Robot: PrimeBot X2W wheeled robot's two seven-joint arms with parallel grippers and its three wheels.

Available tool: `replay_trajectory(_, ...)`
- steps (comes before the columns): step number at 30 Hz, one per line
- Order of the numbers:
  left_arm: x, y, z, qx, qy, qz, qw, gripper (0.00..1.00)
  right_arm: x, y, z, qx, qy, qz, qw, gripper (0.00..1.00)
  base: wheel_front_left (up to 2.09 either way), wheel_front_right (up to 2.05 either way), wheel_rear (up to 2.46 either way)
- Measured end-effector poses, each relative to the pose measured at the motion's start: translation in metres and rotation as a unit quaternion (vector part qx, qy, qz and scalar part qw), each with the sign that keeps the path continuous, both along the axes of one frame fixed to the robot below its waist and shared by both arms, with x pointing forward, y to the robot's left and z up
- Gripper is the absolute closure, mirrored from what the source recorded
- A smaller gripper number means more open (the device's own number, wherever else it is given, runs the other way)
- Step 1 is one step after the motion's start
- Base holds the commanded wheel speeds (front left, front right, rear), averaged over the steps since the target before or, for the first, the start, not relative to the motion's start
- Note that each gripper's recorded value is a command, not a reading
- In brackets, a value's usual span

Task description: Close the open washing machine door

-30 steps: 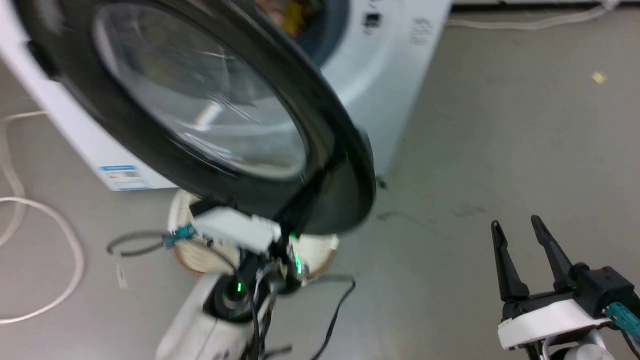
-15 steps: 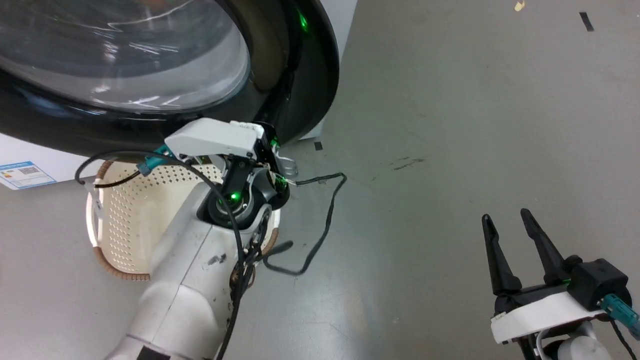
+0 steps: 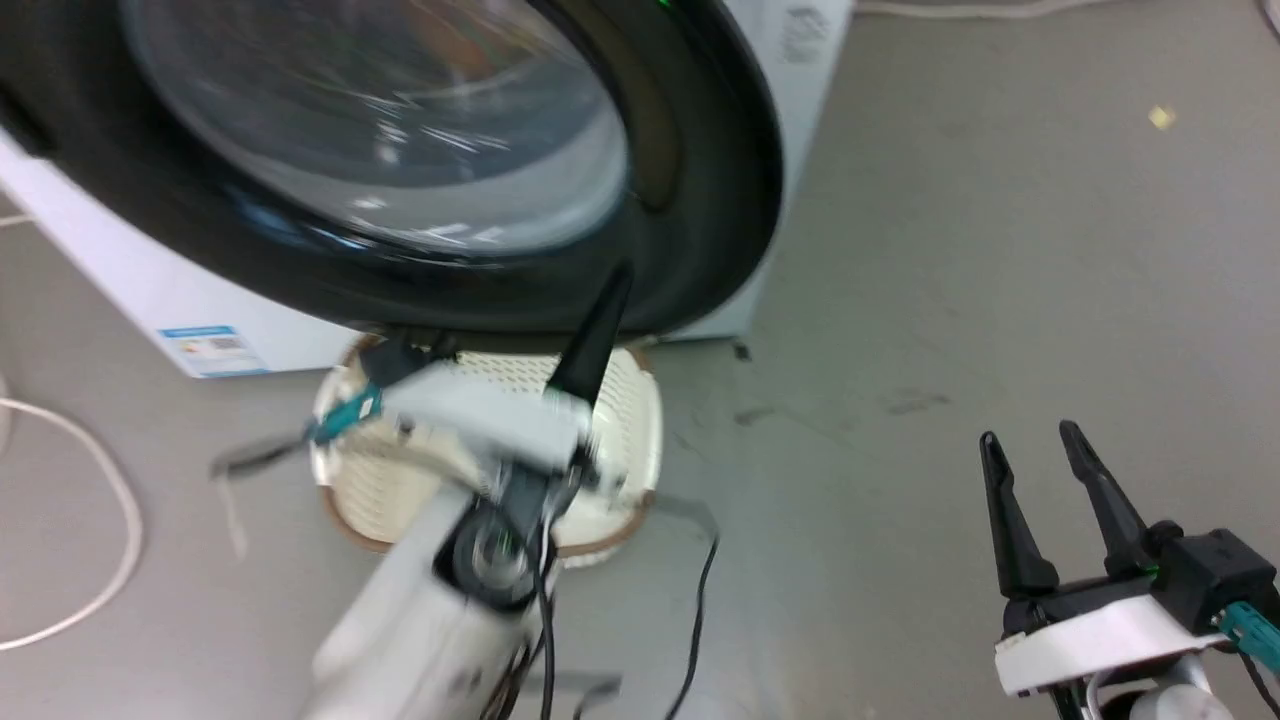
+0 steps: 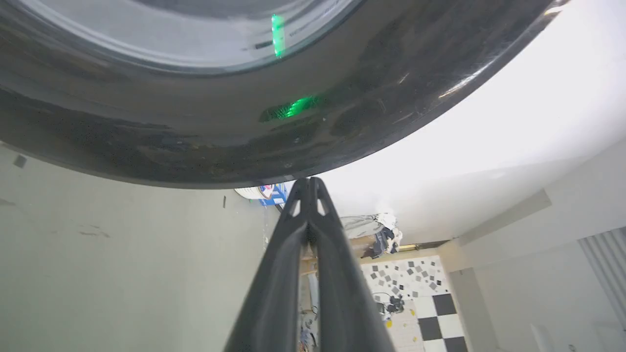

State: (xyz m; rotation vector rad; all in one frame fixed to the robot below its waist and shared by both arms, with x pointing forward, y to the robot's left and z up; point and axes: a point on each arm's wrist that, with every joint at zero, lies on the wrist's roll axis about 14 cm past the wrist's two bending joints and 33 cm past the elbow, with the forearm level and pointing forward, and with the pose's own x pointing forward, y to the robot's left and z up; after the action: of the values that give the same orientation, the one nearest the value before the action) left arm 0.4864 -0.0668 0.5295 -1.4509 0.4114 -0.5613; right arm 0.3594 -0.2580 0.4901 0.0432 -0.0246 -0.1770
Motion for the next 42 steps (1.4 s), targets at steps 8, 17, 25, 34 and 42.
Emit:
replay_trajectory(8,-0.046,0.099,-0.017,0.205,-0.121,0.093,0.967,0.00,0.007,0.037,0.024,0.009,-0.044,0.058,0.997,0.00,0.00,0.00,0.00)
replay_trajectory(17,-0.078,0.209,0.026,0.518,-0.265,0.261,0.770,0.00,0.008,0.078,0.038,0.012,-0.066,0.123,0.990,0.00,0.00,0.00,0.00)
replay_trajectory(25,-0.120,0.219,0.008,0.620,-0.286,0.251,0.686,0.00,0.006,0.096,0.042,0.008,-0.072,0.151,0.986,0.00,0.00,0.00,0.00)
replay_trajectory(34,-0.131,0.221,-0.008,0.628,-0.255,0.255,0.689,0.00,0.010,0.109,0.032,0.010,-0.056,0.170,0.984,0.00,0.00,0.00,0.00)
replay_trajectory(42,-0.125,0.224,-0.023,0.646,-0.237,0.248,0.682,0.00,0.024,0.124,0.013,0.014,-0.027,0.212,0.977,1.00,0.00,0.00,0.00)
